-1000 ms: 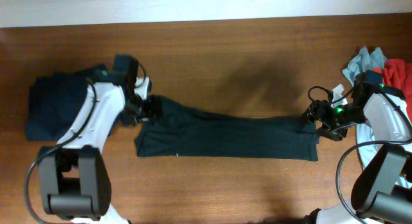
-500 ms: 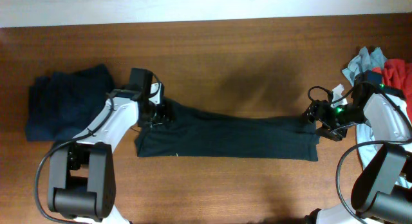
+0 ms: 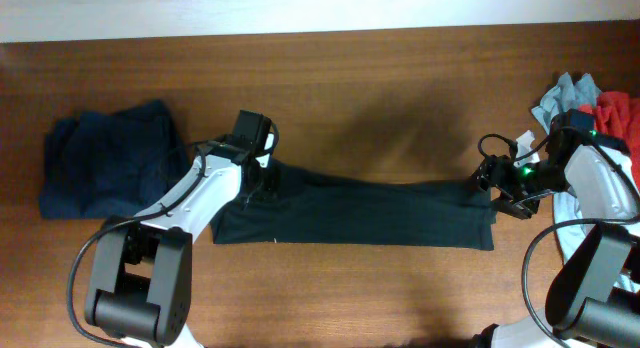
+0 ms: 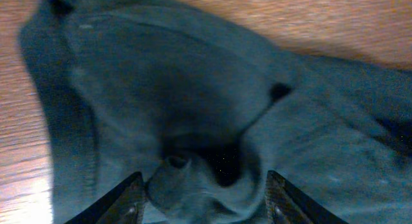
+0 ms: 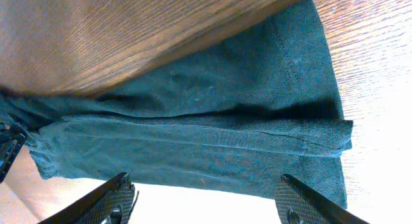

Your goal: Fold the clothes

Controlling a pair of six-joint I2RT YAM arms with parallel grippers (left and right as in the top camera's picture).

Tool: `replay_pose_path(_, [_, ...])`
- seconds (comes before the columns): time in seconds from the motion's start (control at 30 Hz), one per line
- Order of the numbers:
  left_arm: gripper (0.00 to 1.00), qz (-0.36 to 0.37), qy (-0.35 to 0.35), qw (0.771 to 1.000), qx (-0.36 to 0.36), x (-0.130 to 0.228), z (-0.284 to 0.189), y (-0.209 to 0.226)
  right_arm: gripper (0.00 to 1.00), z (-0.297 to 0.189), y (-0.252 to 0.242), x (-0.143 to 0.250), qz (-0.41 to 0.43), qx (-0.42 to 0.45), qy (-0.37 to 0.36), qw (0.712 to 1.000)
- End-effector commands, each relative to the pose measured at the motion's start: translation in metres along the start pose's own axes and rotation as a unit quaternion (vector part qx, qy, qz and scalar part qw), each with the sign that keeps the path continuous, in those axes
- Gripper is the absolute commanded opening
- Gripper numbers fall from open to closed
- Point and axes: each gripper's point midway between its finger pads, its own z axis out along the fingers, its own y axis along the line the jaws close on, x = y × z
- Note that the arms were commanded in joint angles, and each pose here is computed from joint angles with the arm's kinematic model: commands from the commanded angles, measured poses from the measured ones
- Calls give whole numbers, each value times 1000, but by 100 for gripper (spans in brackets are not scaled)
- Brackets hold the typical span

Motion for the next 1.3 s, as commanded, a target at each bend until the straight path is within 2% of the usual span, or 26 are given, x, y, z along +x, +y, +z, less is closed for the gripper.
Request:
replay_pose_path(0.0, [60,9,-12,999,-32,-4,-6,12,75,-10,5,-4,-13,-4,-18,1000])
replay_pose_path(0.3, [60,33,-22,999,-19,-9,-7,5,75,-10,5,-4,-13,-4,-19,1000])
replay_pose_path(0.5, [60,43,-39,997,-44,-17,-8,13,75,-10,5,-4,-13,-4,-18,1000])
replay_pose_path(0.7, [60,86,-39,995,-9,-16,-8,-7,75,-10,5,-4,-13,-4,-19,1000])
replay_pose_path(0.83, [56,128,-40,991,-7,-14,-8,-18,75,-10,5,-4,-13,-4,-18,1000])
replay_pose_path(1.13, [38,129,-27,991,-7,-10,1,-18,75,-10,5,-3,-12,-4,-17,1000])
replay_pose_path(1.17, [32,129,-25,991,-7,-9,2,-18,75,-10,5,-3,-12,-4,-17,1000])
replay_pose_path(1.27, [6,130,-11,991,-7,-2,4,-17,75,-10,5,-2,-11,-4,-14,1000])
